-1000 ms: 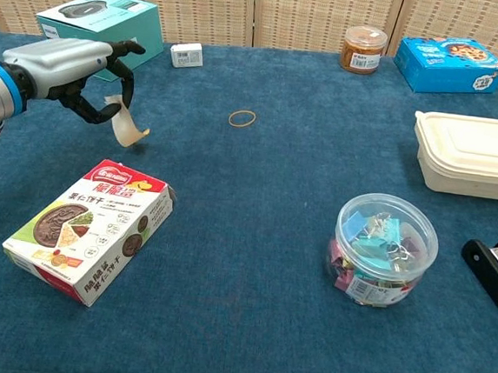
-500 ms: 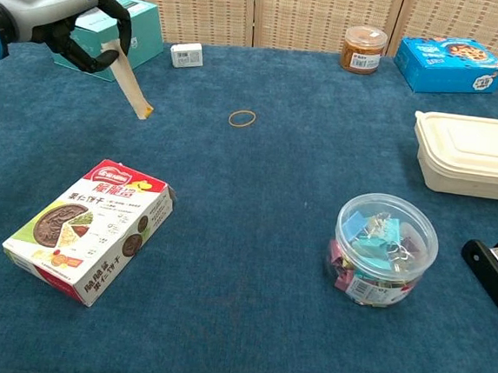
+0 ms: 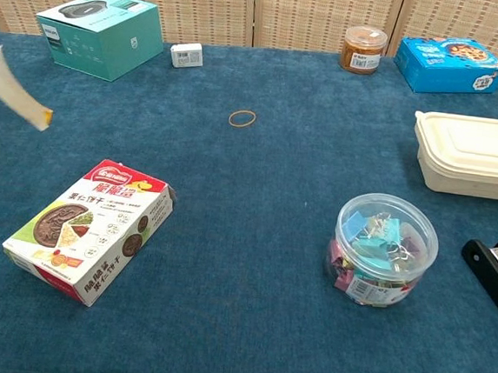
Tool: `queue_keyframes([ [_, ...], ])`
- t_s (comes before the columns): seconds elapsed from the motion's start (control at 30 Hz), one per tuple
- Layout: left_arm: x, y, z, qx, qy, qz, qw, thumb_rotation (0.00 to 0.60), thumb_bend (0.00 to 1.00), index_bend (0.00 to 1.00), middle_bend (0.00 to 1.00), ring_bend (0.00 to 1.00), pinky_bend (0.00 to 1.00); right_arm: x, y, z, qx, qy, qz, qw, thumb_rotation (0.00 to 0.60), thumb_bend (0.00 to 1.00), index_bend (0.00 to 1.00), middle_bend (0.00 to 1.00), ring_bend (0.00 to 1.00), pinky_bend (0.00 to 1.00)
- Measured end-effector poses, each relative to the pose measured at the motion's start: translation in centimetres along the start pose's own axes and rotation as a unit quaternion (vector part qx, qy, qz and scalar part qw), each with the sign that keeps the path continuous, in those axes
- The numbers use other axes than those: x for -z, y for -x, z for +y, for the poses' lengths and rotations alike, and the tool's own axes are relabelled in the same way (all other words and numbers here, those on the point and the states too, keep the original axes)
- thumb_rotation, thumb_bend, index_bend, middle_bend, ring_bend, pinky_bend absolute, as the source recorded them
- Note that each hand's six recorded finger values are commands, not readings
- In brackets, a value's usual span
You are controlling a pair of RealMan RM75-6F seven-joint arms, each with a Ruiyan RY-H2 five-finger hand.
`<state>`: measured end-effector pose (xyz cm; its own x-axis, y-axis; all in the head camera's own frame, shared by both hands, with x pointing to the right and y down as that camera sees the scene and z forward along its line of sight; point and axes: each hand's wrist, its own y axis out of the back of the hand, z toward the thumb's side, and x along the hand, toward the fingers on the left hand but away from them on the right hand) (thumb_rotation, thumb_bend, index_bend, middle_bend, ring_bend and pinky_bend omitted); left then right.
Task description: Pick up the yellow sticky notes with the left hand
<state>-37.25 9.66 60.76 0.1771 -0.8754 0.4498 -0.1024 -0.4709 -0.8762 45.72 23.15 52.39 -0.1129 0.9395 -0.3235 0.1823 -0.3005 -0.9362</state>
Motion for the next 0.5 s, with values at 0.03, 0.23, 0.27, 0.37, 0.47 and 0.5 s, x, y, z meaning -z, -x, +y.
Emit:
queue_keyframes([
  [0.03, 0.6, 0.6, 0.1, 0.000, 0.002, 0.007, 1.0000, 0.600, 0.20, 0.00, 0.00, 0.00, 0.00, 0.0, 0.0, 0.0, 0.000, 0.000, 0.000, 1.0000, 0.600, 0.00, 0.00, 0.00, 0.00, 0.00],
  [0.23, 4.0, 4.7, 0.7, -0.020, 0.025, 0.042, 0.9986, 0.600, 0.15, 0.00, 0.00, 0.00, 0.00, -0.2, -0.1, 0.1, 0.002, 0.001, 0.004, 1.0000, 0.600, 0.00, 0.00, 0.00, 0.00, 0.00],
  [0.27, 4.4, 5.3, 0.7, -0.024, 0.029, 0.046, 0.9982, 0.600, 0.15, 0.00, 0.00, 0.00, 0.00, -0.2, -0.1, 0.1, 0.002, 0.001, 0.004, 1.0000, 0.600, 0.00, 0.00, 0.00, 0.00, 0.00],
  [0.37, 5.7, 7.0, 0.9, -0.039, 0.040, 0.057, 0.9968, 0.600, 0.15, 0.00, 0.00, 0.00, 0.00, -0.3, -0.2, 0.2, 0.005, 0.002, 0.006, 1.0000, 0.600, 0.00, 0.00, 0.00, 0.00, 0.00],
  [0.47, 7.0, 8.5, 0.8, -0.048, 0.045, 0.066, 0.9956, 0.600, 0.15, 0.00, 0.00, 0.00, 0.00, -0.4, -0.3, 0.3, 0.006, 0.002, 0.008, 0.9999, 0.600, 0.00, 0.00, 0.00, 0.00, 0.00],
  [0.5, 7.5, 9.0, 0.7, -0.048, 0.045, 0.070, 0.9954, 0.600, 0.15, 0.00, 0.00, 0.00, 0.00, -0.4, -0.4, 0.3, 0.007, 0.002, 0.009, 0.9999, 0.600, 0.00, 0.00, 0.00, 0.00, 0.00],
])
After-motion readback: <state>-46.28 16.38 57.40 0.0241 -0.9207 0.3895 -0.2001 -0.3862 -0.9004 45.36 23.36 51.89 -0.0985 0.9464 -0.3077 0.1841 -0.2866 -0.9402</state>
